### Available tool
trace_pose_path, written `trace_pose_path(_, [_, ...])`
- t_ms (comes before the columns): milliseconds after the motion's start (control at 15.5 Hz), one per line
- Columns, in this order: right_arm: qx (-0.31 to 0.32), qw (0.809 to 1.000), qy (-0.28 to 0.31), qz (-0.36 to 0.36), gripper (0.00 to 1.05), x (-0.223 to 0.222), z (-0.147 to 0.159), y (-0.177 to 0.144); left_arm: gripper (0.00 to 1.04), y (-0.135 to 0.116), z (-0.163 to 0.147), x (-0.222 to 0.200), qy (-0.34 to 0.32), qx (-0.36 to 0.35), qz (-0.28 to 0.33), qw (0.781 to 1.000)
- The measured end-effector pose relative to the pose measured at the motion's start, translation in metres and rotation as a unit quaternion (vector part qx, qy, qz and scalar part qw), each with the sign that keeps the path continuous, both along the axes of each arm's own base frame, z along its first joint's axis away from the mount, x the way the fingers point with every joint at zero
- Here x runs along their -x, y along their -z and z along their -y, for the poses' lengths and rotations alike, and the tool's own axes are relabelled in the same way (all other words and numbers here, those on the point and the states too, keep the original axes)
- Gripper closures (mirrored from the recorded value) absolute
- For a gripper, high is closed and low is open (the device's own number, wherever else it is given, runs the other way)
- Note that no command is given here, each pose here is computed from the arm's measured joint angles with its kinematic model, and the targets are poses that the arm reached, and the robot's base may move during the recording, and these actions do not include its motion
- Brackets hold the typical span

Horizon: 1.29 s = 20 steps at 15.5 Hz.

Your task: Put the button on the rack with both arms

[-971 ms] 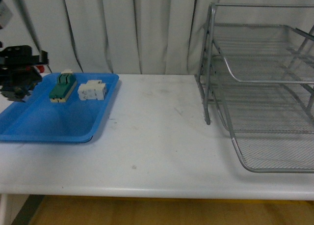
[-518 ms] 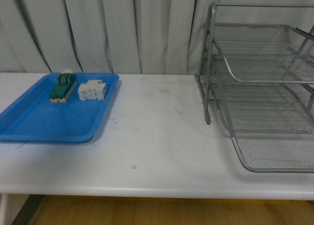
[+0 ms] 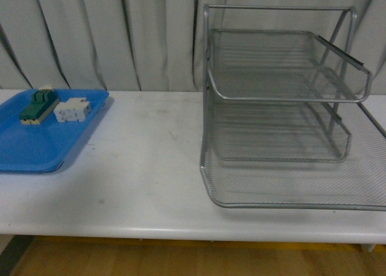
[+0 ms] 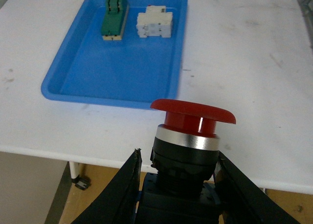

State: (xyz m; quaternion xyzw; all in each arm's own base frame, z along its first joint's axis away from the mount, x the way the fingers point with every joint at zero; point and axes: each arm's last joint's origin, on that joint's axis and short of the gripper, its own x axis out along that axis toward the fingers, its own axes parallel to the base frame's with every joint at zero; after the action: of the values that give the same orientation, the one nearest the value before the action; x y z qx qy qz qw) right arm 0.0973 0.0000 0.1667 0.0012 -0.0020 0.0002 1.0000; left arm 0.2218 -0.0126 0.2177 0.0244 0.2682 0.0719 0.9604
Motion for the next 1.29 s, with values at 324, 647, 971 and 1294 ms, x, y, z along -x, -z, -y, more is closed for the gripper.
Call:
trace_pose_path(324, [0.0,1.0,0.002,0.001,0.06,0.0,0.0,0.0,0.64,0.0,0.001,0.0,0.003,0.0,-0.002,1.0])
trace_pose_path(647, [0.0,1.0,0.002,0.0,0.06,0.0,0.0,0.0,0.64,0.008,0.08,-0.048,0.314,-0.009,-0.005,0.949])
trace_pose_path(971, [0.0,1.0,0.002,0.0,0.06,0.0,0.0,0.0,0.64,0.029,0.15,-0.099,0.391,-0.037,-0.036,0.919])
trace_pose_path(1294, [0.0,1.0,0.002,0.0,0.06,0.0,0.0,0.0,0.65,0.069,0.18,-0.138,0.379,-0.059,-0.079,0.92])
